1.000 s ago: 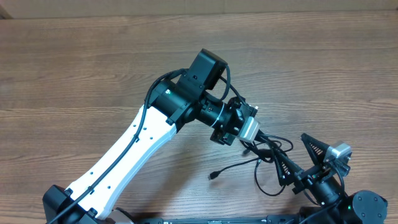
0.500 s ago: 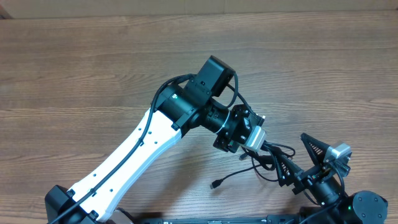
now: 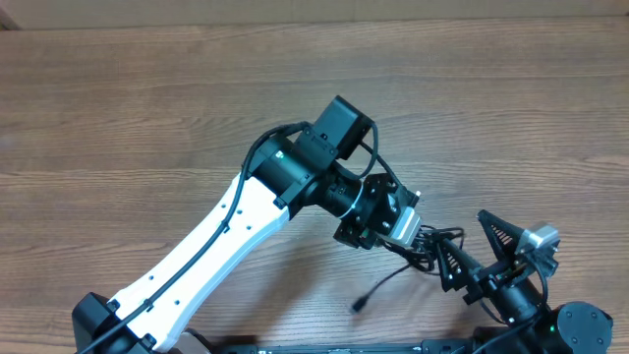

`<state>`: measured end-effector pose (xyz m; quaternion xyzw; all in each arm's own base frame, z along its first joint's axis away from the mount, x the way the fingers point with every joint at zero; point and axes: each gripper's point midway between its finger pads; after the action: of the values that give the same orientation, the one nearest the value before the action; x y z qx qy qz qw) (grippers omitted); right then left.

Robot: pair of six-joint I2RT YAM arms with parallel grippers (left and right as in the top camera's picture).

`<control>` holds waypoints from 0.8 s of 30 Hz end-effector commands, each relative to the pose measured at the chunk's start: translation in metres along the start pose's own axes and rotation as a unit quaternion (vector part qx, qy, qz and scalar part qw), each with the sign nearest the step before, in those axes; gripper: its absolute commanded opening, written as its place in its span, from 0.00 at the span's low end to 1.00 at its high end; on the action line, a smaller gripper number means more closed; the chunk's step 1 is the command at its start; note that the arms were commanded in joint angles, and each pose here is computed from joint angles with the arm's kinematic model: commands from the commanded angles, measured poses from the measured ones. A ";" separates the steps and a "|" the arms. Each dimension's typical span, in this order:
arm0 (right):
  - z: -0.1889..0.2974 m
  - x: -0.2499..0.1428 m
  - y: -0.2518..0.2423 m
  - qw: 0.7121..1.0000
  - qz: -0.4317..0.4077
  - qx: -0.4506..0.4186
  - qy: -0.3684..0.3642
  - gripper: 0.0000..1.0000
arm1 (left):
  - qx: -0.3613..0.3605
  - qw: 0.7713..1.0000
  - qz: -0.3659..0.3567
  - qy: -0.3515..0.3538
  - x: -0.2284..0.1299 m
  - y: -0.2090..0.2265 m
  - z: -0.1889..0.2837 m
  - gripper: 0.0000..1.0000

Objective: Untangle cables

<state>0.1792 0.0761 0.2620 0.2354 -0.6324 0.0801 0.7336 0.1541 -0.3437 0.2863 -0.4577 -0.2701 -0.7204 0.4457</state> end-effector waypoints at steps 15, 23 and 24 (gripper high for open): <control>0.057 -0.043 -0.127 0.896 -0.196 -0.397 -0.015 1.00 | -0.042 0.998 -0.022 -0.027 0.021 -0.028 -0.004 0.04; 0.056 -0.043 -0.126 0.898 -0.194 -0.394 -0.013 1.00 | -0.065 0.991 0.002 -0.115 0.052 -0.026 0.009 0.04; 0.055 -0.043 -0.125 0.900 -0.193 -0.390 -0.011 1.00 | -0.068 0.988 0.016 -0.139 0.061 -0.021 0.017 0.04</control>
<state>0.1747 -0.0468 0.1949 0.0535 -0.5621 -0.3120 0.7641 0.1362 -0.3515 0.3041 -0.5096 -0.2660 -0.7060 0.4137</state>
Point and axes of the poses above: each gripper's point midway between its finger pads, its own z axis back along the fingers, its own y axis along the line the jaws close on, x = y × z, and after that the axes turned 8 degrees about z, right-handed
